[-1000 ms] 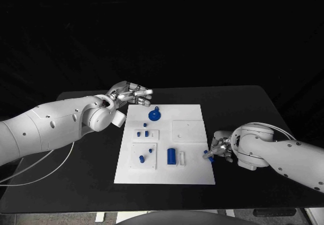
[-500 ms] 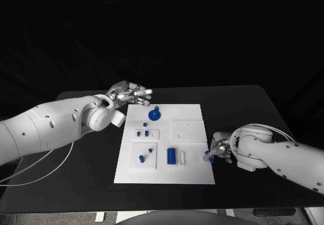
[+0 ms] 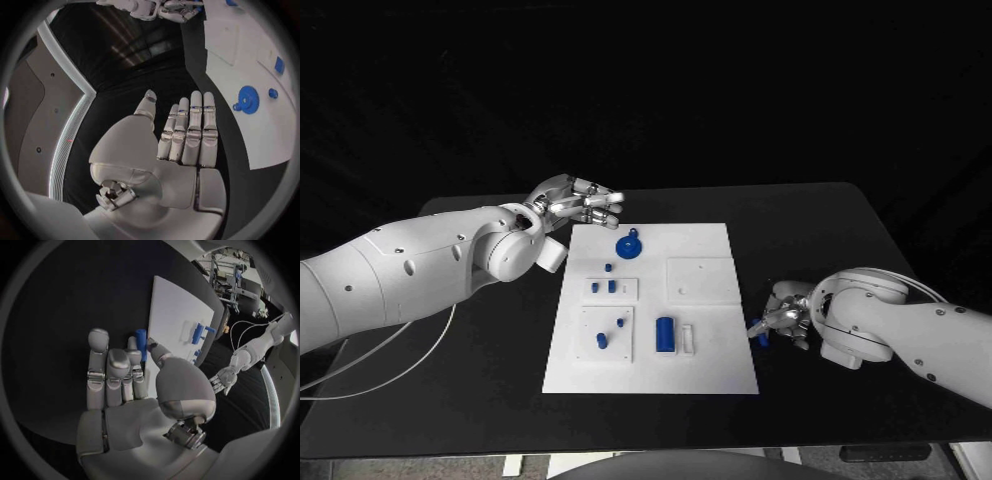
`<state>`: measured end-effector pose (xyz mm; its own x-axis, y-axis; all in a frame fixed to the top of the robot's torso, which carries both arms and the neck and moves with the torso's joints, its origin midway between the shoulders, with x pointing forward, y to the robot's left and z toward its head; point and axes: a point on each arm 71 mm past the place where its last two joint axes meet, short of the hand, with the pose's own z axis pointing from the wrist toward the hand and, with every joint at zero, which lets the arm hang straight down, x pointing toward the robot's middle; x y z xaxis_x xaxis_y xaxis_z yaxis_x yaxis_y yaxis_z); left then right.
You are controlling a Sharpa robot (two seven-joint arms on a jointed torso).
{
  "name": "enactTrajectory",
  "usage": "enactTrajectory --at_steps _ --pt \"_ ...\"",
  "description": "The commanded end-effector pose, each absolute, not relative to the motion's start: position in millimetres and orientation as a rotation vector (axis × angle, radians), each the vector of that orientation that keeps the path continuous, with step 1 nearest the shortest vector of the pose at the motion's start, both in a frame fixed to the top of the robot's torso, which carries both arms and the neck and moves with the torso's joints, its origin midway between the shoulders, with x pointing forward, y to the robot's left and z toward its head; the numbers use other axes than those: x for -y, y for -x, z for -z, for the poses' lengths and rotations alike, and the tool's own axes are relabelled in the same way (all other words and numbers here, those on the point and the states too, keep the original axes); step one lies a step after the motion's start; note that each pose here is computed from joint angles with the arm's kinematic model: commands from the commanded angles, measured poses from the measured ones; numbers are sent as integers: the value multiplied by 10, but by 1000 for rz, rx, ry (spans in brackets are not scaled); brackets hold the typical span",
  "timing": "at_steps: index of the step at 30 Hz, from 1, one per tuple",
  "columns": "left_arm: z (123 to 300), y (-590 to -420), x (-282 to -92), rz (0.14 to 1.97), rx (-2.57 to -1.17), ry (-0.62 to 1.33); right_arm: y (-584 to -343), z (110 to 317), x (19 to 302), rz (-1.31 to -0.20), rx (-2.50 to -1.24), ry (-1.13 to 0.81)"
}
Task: Assemble the parts on the task board
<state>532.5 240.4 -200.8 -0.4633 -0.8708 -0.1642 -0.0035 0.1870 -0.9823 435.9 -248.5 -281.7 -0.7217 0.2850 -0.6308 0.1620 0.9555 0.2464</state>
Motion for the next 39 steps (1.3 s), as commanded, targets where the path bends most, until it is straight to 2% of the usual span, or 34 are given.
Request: enactTrajectory --at_steps 1,10,16,24,29,39 --pt "2003 -5321 -2385 1394 -1677 828 -4357 2817 2577 -232 -2397 -401" --pt "2005 -5322 -2373 1395 -1680 827 -4389 2652 2556 -343 -2386 -510" --pt "2006 -5322 -2368 1396 -1681 827 -4322 2583 2284 -462 -2405 -510" --pt "2008 -5324 -2331 1405 -1688 823 -4268 2565 1900 -566 -2439 -467" --pt "2008 -5323 -2315 1409 -1691 821 -4260 2641 1697 -585 -2459 -444" --pt "2010 -5321 -2313 1411 -1694 821 -4276 2742 1491 -547 -2446 -386"
